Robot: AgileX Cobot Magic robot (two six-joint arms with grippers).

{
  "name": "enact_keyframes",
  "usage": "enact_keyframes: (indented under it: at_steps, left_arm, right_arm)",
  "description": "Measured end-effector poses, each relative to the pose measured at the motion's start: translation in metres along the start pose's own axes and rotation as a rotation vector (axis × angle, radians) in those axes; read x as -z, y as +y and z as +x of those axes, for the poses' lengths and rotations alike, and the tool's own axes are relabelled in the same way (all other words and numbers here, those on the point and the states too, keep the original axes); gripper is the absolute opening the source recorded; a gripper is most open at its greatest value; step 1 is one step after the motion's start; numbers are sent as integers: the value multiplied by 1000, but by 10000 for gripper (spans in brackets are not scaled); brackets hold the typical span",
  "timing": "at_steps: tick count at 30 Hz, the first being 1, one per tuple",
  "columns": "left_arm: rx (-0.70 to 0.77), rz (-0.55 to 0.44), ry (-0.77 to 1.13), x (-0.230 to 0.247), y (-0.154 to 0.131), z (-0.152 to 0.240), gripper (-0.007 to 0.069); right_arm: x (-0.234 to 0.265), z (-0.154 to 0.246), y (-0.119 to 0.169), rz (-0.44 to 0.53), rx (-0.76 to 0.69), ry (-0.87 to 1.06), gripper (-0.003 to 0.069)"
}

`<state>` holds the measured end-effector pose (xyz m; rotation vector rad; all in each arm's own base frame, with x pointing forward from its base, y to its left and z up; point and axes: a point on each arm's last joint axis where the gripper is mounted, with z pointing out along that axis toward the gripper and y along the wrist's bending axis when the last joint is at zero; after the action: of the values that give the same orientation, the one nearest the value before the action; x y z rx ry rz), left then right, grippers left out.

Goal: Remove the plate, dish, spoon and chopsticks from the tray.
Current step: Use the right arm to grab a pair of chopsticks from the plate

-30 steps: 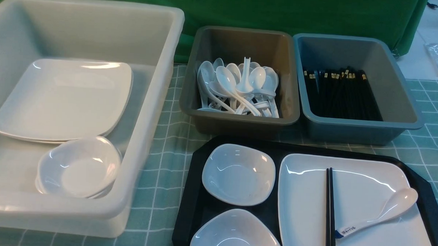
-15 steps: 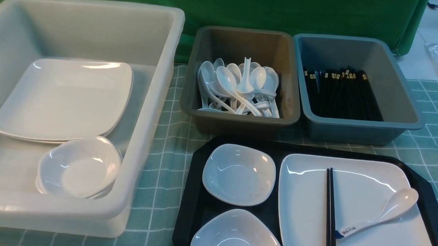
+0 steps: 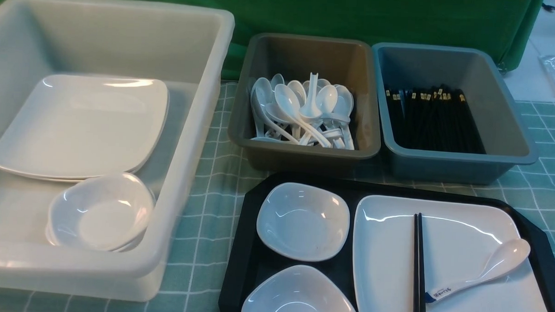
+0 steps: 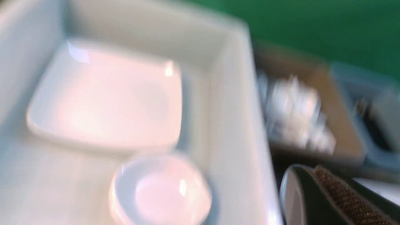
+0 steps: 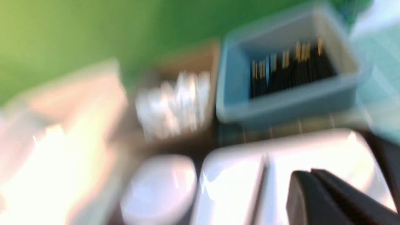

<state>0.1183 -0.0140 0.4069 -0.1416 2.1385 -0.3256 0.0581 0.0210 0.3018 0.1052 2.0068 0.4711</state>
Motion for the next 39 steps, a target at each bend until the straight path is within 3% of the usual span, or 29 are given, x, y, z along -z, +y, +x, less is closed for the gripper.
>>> enact_keyframes:
  at_steps: [1,5,7,11,15,20,31,34,36,37,39]
  left_arm:
    - [-24,-1,118,-20,2,-2,18]
    - [-44,29,274,-54,4,0,13]
    - [-78,96,352,-73,-6,5,5]
    - [-191,157,457,-89,-29,19,0]
    - [-279,70,561,-103,-47,38,0]
    - [-327,36,549,-109,-60,44,0]
    - [-328,48,483,-111,-63,40,0]
    - [-327,50,480,-112,-63,40,0]
    - [-327,50,480,-112,-63,40,0]
    - [-327,50,480,-112,-63,40,0]
    - [-327,50,480,-112,-63,40,0]
  right_arm:
    - [-8,-9,7,25,41,193,37]
    - [-38,-17,16,64,101,487,78]
    - [-70,-13,21,76,150,649,159]
    - [-111,2,29,83,209,793,311]
    - [-156,29,37,92,249,907,479]
    - [-193,57,34,147,228,989,568]
    - [-216,72,30,163,206,984,575]
    - [-217,73,30,169,203,991,535]
    - [-217,73,30,169,202,991,420]
    - [-217,73,30,169,202,991,407]
    - [-217,73,30,168,201,989,216]
